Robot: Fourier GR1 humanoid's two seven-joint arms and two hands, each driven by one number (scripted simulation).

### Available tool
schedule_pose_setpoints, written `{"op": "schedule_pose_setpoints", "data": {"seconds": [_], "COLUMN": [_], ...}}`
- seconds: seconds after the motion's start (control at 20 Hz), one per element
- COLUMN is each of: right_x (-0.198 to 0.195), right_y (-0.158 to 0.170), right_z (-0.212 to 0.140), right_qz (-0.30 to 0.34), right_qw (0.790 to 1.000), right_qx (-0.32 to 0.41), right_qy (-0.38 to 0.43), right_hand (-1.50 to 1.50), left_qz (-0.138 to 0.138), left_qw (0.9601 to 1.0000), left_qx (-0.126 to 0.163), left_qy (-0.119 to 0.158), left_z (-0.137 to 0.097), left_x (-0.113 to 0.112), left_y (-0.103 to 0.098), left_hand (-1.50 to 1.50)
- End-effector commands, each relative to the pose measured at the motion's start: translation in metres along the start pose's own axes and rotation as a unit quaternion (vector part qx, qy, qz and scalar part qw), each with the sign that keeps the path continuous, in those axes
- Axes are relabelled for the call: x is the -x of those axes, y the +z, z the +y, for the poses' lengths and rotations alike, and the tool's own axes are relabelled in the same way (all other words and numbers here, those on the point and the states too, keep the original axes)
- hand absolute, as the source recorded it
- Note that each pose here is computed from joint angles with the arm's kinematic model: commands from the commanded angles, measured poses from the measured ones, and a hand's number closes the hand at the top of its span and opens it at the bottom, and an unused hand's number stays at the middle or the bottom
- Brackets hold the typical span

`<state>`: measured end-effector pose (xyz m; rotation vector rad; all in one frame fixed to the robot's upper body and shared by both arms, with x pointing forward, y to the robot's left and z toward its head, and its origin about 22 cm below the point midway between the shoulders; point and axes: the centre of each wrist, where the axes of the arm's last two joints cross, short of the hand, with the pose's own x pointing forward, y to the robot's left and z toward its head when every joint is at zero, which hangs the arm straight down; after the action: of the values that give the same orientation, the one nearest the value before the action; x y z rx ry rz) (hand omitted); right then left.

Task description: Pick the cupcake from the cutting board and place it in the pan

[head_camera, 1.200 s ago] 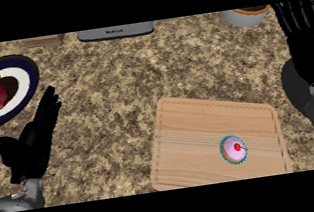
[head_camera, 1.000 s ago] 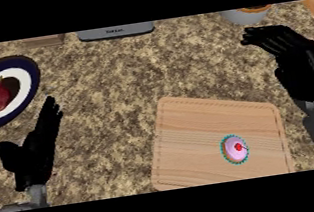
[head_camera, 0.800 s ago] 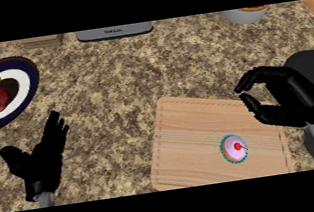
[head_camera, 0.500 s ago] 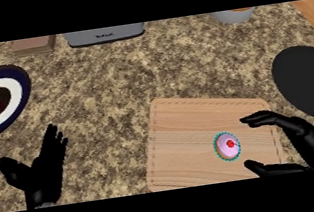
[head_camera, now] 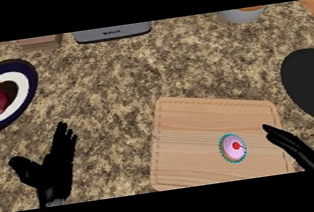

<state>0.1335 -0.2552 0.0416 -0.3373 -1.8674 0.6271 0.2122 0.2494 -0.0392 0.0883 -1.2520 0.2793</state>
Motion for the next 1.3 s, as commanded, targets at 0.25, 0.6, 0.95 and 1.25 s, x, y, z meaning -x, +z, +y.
{"op": "schedule_pose_setpoints", "data": {"seconds": [0.25,0.6,0.95,1.25], "right_x": [-0.036,-0.05,-0.059,-0.036], "right_y": [-0.063,-0.089,-0.156,-0.137], "right_z": [-0.019,-0.024,0.011,0.036], "right_qz": [0.099,0.177,0.172,0.242], "right_qw": [0.985,0.916,0.903,0.839], "right_qx": [-0.046,-0.201,-0.242,-0.362], "right_qy": [0.134,0.298,0.311,0.325], "right_hand": [-1.5,-1.5,-1.5,-1.5], "left_qz": [0.011,0.008,0.009,0.01], "left_qw": [0.9998,0.9996,0.9999,0.9999], "left_qx": [0.018,0.026,0.012,0.009], "left_qy": [-0.005,-0.01,-0.006,-0.005], "left_z": [-0.006,-0.011,-0.023,-0.009], "left_x": [0.006,-0.005,-0.003,-0.005], "left_y": [-0.008,-0.019,-0.009,-0.006], "left_hand": [0.0,0.0,0.0,0.0]}}
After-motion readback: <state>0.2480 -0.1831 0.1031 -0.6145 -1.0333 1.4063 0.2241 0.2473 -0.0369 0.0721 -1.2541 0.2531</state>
